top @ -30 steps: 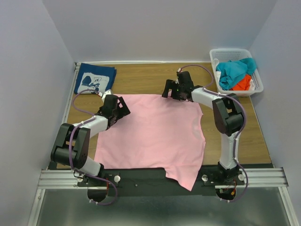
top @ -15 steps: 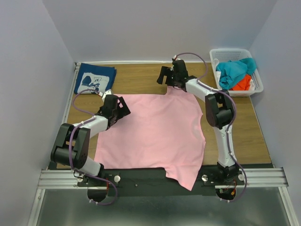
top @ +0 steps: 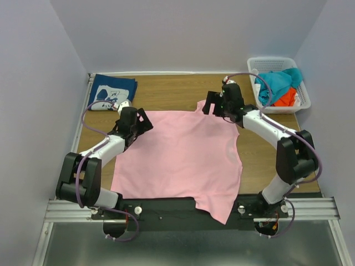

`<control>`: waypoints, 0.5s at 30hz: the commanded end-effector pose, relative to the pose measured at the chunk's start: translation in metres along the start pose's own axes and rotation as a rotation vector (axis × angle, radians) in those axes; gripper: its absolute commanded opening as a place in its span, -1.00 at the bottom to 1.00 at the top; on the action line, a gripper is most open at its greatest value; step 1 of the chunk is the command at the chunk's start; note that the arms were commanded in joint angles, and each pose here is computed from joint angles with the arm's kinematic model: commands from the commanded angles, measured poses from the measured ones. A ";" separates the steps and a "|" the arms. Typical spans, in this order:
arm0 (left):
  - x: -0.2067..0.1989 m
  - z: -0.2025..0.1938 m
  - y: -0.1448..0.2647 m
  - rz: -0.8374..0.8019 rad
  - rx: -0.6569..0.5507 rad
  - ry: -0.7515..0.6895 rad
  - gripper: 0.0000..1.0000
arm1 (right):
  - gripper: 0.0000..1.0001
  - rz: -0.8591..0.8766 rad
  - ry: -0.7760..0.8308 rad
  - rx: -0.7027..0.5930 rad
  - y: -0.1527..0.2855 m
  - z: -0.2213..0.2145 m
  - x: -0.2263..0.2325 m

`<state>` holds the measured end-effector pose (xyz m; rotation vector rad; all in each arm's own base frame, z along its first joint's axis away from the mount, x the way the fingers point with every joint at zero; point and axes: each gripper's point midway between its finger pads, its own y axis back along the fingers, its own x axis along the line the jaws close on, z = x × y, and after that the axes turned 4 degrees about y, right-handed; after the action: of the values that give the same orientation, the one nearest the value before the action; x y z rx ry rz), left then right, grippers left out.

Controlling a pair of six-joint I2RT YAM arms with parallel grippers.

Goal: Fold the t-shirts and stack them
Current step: Flatten the tshirt out

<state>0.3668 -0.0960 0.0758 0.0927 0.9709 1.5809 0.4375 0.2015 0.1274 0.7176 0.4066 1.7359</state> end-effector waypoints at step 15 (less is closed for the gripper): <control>-0.010 -0.012 -0.029 0.021 0.109 -0.020 0.97 | 1.00 -0.299 -0.026 0.240 -0.027 -0.083 -0.076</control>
<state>0.3823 -0.1018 0.0659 0.1471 1.0094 1.5836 0.4067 0.1650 0.0412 0.8088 0.6544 1.5221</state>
